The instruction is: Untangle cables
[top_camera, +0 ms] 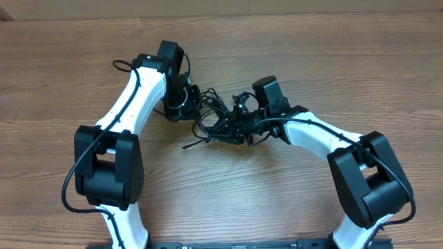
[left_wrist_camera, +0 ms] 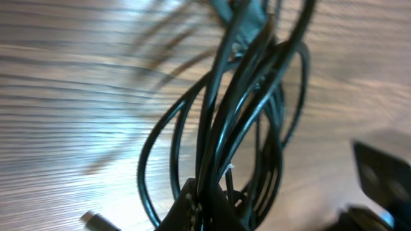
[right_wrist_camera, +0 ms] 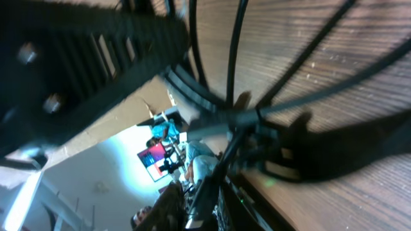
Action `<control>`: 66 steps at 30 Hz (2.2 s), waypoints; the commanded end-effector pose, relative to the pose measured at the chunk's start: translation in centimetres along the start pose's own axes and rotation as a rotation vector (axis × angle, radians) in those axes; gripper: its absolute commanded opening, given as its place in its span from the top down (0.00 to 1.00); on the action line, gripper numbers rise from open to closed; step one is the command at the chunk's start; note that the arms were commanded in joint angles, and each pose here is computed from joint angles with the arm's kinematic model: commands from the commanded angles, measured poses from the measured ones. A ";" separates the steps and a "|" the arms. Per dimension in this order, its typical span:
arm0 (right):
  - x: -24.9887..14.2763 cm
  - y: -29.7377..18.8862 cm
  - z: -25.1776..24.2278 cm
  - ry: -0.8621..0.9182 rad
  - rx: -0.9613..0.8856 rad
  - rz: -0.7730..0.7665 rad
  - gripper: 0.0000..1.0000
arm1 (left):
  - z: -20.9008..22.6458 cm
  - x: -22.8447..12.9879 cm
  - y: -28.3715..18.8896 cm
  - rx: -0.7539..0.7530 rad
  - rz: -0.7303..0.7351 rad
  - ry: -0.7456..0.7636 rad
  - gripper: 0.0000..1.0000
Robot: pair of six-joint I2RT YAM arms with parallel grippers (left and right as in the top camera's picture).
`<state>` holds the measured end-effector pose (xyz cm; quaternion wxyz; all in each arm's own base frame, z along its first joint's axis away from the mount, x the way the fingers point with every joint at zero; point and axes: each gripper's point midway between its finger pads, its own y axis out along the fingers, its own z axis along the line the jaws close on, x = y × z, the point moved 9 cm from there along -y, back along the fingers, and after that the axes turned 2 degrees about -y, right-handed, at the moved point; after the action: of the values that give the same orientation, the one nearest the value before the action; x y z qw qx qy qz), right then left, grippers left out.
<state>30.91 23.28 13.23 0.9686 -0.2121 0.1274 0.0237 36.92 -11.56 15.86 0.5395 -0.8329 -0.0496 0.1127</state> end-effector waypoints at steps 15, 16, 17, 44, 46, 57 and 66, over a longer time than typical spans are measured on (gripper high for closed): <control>2.8 -1.5 -1.9 0.122 -0.154 -0.282 0.92 | -2.5 -1.9 -1.0 -0.297 0.134 0.266 0.96; 2.8 -1.5 -2.1 0.116 -0.166 -0.283 0.92 | -2.6 -2.0 -1.1 -0.319 0.139 0.271 0.96; 2.7 -1.4 -2.1 0.108 -0.171 -0.280 0.92 | -2.8 -2.1 -1.2 -0.348 0.144 0.284 0.96; 4.2 -8.4 -0.2 -0.127 -0.001 -0.239 0.86 | -1.4 0.0 -2.4 -0.401 0.081 0.172 0.96; 4.1 -9.1 -1.2 -0.091 -0.031 -0.244 0.86 | -0.6 0.2 -1.8 -0.258 0.046 0.147 0.82; 2.0 -8.9 -5.8 0.086 -0.439 -0.284 0.85 | 3.3 -0.7 -1.5 0.254 0.006 -0.032 0.23; 1.7 -9.1 -6.5 0.120 -0.508 -0.293 0.85 | 3.3 -2.9 0.1 0.410 0.047 -0.093 0.22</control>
<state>31.35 12.30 9.56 0.8691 -0.4556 0.1732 -0.0835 34.04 -8.38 15.27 0.6696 -0.7234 -0.0203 0.1672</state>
